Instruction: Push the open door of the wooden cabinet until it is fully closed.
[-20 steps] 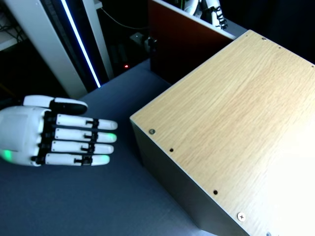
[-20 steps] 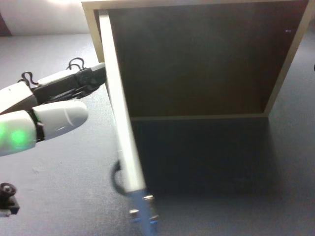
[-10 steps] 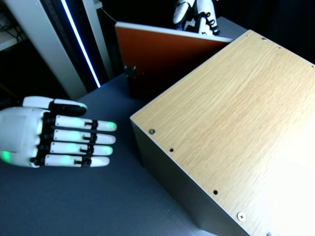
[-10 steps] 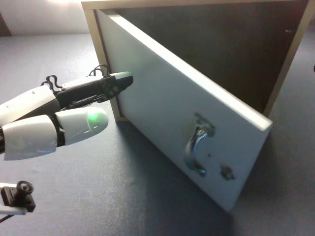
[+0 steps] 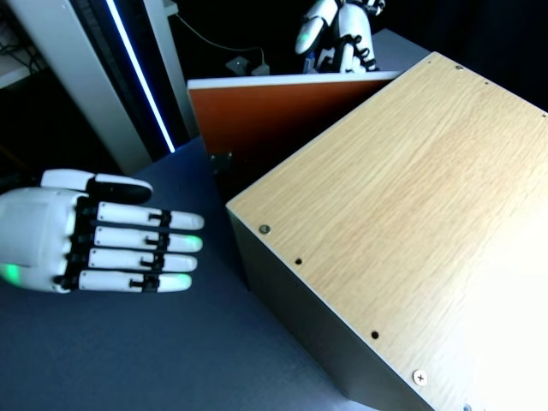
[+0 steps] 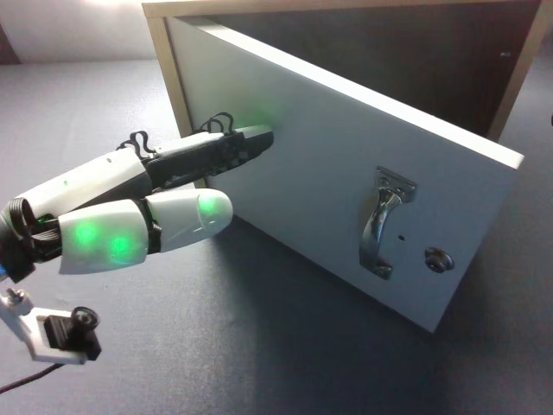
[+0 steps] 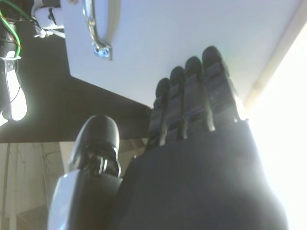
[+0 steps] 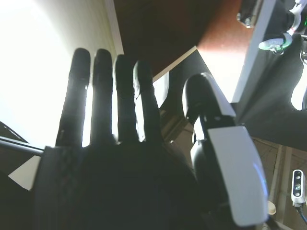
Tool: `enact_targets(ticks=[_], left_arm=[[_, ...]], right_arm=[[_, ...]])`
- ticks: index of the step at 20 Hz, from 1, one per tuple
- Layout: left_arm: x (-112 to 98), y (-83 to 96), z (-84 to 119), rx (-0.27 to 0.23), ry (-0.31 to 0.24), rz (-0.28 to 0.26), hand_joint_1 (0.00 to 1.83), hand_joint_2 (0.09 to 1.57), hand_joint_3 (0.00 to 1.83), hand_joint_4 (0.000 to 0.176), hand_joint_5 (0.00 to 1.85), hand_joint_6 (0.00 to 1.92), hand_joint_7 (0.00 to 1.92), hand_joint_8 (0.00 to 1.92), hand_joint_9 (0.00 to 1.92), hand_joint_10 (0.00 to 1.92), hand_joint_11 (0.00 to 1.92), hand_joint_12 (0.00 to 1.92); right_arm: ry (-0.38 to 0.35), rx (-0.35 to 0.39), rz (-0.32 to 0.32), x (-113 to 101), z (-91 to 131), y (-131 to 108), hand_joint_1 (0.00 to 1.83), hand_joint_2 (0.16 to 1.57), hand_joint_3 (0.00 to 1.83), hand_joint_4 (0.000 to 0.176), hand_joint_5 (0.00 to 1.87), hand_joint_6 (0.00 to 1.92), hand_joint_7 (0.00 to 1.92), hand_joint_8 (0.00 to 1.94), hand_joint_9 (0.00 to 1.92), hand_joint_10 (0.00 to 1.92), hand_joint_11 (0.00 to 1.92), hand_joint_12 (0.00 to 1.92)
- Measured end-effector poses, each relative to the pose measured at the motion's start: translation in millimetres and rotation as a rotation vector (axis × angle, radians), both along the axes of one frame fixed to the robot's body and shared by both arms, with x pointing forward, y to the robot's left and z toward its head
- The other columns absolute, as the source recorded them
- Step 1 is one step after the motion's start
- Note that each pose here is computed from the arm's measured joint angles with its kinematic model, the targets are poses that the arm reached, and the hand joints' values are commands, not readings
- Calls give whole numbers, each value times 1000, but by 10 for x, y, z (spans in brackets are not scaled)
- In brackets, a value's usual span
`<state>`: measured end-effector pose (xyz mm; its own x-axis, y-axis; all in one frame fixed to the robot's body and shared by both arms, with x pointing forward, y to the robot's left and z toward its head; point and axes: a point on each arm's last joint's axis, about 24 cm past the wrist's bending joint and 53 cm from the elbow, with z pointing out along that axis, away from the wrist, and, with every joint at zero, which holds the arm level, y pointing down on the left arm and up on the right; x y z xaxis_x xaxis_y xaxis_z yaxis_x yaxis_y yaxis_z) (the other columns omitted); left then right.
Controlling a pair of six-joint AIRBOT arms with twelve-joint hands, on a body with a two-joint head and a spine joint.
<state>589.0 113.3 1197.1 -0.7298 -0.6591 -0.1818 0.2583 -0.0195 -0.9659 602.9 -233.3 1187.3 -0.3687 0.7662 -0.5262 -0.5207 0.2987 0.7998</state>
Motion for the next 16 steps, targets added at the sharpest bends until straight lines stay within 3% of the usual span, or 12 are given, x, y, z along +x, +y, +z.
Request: enact_targets(ticks=[12, 16], left_arm=[[221, -299, 21, 4, -22, -23, 3, 1548, 4, 0, 188, 8, 174, 4, 148, 5, 145, 7], [333, -348, 113, -35, -29, -8, 116, 1496, 0, 0, 165, 0, 159, 0, 171, 1, 204, 42]], right_arm=[[0, 6, 2, 1, 1, 9, 333, 1395, 0, 0, 372, 0, 383, 2, 404, 1, 277, 329], [2, 9, 3, 1, -8, 14, 353, 1398, 1, 0, 371, 0, 380, 0, 388, 0, 251, 325]])
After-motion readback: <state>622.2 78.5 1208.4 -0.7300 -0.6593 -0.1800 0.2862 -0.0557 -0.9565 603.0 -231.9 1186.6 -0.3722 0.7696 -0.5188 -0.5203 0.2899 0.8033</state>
